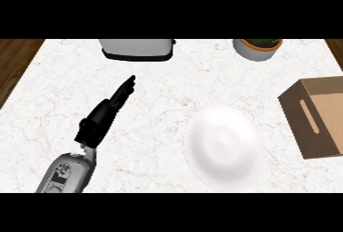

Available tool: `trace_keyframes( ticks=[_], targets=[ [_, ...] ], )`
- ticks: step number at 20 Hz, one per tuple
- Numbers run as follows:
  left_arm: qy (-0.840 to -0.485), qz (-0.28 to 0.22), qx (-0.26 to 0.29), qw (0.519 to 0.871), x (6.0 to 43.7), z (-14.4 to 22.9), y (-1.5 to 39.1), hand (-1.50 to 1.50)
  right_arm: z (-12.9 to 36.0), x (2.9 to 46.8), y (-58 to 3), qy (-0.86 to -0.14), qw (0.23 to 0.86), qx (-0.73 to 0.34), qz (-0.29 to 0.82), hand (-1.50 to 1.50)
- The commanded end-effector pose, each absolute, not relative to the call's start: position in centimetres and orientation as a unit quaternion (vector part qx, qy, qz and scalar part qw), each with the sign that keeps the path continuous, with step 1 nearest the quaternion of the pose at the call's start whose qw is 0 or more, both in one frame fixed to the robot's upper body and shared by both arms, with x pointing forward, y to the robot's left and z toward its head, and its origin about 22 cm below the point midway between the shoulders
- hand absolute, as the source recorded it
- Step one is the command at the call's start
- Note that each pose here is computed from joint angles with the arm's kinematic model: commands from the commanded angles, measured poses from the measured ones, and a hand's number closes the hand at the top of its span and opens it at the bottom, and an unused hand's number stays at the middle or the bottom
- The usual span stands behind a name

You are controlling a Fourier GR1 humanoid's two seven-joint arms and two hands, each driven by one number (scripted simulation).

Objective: Pick the eggplant from the plate and place it in the cardboard box

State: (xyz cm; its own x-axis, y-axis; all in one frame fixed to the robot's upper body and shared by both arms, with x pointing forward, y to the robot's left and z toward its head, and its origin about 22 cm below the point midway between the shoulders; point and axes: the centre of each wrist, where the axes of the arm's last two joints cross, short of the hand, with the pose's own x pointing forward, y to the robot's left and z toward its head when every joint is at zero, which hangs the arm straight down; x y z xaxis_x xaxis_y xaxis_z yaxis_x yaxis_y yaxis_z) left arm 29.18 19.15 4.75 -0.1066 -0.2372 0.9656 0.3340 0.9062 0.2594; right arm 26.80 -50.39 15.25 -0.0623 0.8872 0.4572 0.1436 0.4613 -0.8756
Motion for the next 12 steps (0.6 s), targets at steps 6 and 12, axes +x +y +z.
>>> trace_keyframes(
  ticks=[6,12],
  targets=[
    [-0.716,-0.206,-0.026,0.666,29.0,3.5,18.9,0.0,10.5,31.2,-49.7,-0.675,0.603,-0.31,0.29,-1.5],
    [-0.707,-0.206,-0.026,0.677,28.3,3.6,21.0,0.0,11.1,29.7,-52.5,-0.773,0.577,-0.243,0.107,-1.5]
  ],
)
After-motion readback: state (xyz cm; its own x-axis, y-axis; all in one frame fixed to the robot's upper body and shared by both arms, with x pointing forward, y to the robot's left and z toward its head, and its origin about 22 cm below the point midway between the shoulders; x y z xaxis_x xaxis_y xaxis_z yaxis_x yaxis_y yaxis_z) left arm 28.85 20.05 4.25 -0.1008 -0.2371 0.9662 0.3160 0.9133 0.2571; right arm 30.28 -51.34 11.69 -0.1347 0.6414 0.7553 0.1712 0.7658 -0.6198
